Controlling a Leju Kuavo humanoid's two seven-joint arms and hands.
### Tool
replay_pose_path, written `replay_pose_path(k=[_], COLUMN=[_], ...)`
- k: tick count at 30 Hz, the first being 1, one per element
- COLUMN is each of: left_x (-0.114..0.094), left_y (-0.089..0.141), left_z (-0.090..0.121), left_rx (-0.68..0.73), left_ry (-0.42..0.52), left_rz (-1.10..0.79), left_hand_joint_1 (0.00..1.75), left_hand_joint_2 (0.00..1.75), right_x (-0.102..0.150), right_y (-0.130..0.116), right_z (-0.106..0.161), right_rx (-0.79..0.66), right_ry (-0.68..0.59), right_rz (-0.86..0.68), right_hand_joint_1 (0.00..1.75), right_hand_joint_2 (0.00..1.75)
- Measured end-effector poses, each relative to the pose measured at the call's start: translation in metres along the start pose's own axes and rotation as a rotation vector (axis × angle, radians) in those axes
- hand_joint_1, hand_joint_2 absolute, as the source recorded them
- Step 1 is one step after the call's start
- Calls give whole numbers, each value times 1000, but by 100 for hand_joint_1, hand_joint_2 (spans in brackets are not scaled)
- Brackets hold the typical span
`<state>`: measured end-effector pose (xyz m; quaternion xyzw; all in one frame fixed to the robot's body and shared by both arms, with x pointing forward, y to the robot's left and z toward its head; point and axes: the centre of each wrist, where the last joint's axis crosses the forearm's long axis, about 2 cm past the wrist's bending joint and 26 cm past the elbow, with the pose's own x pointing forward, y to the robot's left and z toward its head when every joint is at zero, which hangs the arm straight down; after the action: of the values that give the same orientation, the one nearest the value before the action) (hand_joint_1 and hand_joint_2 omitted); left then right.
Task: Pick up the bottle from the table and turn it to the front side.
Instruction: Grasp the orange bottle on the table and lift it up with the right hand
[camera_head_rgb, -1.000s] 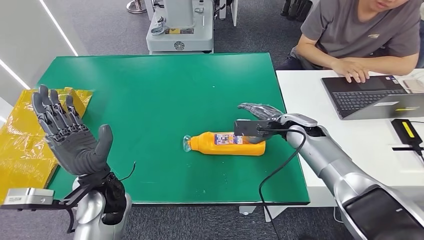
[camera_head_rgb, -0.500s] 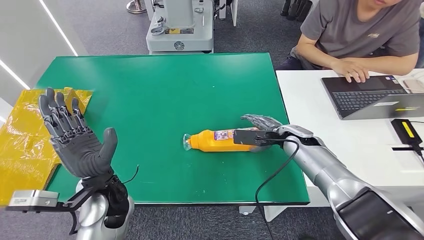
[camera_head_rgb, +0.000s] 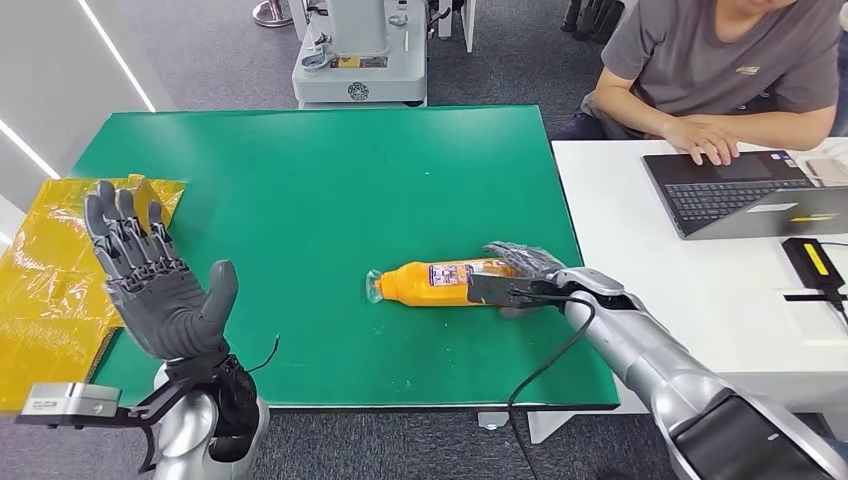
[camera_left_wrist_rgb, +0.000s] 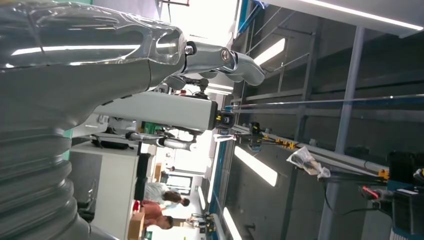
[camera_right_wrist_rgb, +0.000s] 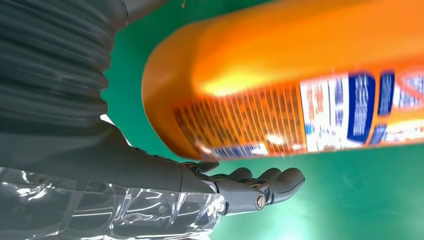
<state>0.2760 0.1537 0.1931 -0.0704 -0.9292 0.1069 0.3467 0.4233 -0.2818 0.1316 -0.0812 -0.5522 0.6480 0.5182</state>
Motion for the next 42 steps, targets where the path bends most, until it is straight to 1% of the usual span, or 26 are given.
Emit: replay_pose_path(k=[7, 8, 10, 12, 13, 15, 21, 36, 39, 42], left_x=[0, -1, -1, -2, -2, -2, -3, -3, -3, -3], left_y=[-2, -2, -3, -3, -4, -4, -7, -6, -5, -4], left_z=[-4, -6, -7, -8, -8, -8, -5, 3, 3, 4], left_rx=[5, 3, 0, 0, 0, 2, -1, -17, -16, -9], left_ry=[-6, -7, -10, -10, -9, -6, 3, 22, 23, 24], left_rz=[13, 14, 16, 17, 17, 19, 26, 28, 23, 14], left_hand_joint_1=[0, 0, 0, 0, 0, 0, 0, 0, 0, 0], left_hand_joint_2=[175, 175, 175, 175, 175, 175, 175, 175, 175, 175], right_x=[1, 1, 2, 2, 3, 4, 3, -7, -5, 0], right_y=[3, 3, 3, 3, 2, 2, 4, 18, 22, 24], right_z=[-1, -1, -2, -2, -2, -3, -2, 9, 11, 10], right_rx=[-4, -4, -4, -4, -5, -9, -32, -86, -126, -214], right_ry=[9, 9, 8, 7, 5, 3, -10, -35, -33, -32], right_rz=[-4, -4, -4, -4, -4, -4, -4, -12, -3, 12], right_hand_joint_1=[0, 4, 69, 141, 151, 164, 174, 175, 175, 175], right_hand_joint_2=[175, 175, 175, 175, 175, 175, 175, 175, 175, 175])
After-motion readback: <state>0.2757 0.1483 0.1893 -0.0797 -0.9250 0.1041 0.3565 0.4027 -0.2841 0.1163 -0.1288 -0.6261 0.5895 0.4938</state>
